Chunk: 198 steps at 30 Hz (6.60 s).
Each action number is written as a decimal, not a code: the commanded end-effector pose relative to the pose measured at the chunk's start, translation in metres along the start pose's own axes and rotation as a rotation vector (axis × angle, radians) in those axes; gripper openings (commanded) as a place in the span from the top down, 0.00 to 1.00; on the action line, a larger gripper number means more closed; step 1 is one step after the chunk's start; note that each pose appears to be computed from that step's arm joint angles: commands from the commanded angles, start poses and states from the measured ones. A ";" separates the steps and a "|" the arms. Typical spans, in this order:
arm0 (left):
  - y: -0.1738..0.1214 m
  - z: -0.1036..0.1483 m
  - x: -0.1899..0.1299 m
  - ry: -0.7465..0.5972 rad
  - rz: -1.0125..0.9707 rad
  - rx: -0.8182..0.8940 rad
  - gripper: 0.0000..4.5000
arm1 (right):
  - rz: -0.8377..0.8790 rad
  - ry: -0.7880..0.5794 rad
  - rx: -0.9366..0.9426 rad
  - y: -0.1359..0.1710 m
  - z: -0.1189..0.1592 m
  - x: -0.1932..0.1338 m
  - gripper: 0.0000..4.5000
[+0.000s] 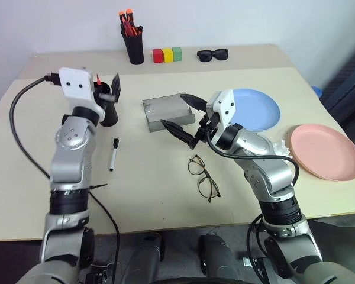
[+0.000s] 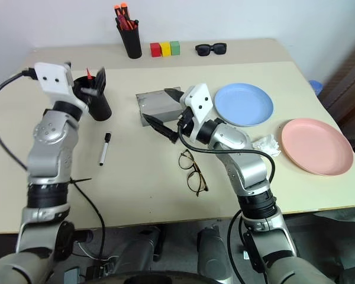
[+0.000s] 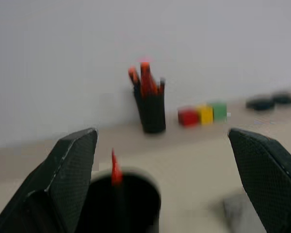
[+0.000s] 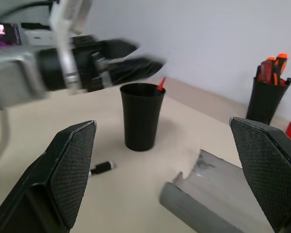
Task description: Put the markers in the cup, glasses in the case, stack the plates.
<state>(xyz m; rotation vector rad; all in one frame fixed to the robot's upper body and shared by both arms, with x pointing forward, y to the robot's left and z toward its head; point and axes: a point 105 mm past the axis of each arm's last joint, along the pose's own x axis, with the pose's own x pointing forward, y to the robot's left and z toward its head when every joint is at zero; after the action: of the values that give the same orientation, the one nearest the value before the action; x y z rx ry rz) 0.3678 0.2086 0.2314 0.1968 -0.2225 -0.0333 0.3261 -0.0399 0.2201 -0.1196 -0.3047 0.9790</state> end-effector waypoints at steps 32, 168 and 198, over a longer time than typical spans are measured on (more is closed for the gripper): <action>-0.031 -0.057 -0.028 0.659 -0.051 -0.267 0.99 | 0.182 0.050 0.005 0.032 -0.008 -0.012 0.00; -0.085 -0.029 -0.093 0.061 -1.243 0.139 0.61 | -0.088 0.660 0.410 0.023 -0.078 -0.119 0.00; -0.048 -0.053 -0.130 0.171 -0.954 -0.014 0.60 | 0.080 0.641 0.087 0.009 -0.028 -0.091 1.00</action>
<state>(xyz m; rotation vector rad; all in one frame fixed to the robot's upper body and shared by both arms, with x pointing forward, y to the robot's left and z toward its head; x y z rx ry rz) 0.2538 0.1701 0.1291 0.2746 0.1149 -0.9982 0.2826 -0.1248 0.1526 -0.2801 0.4372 0.8931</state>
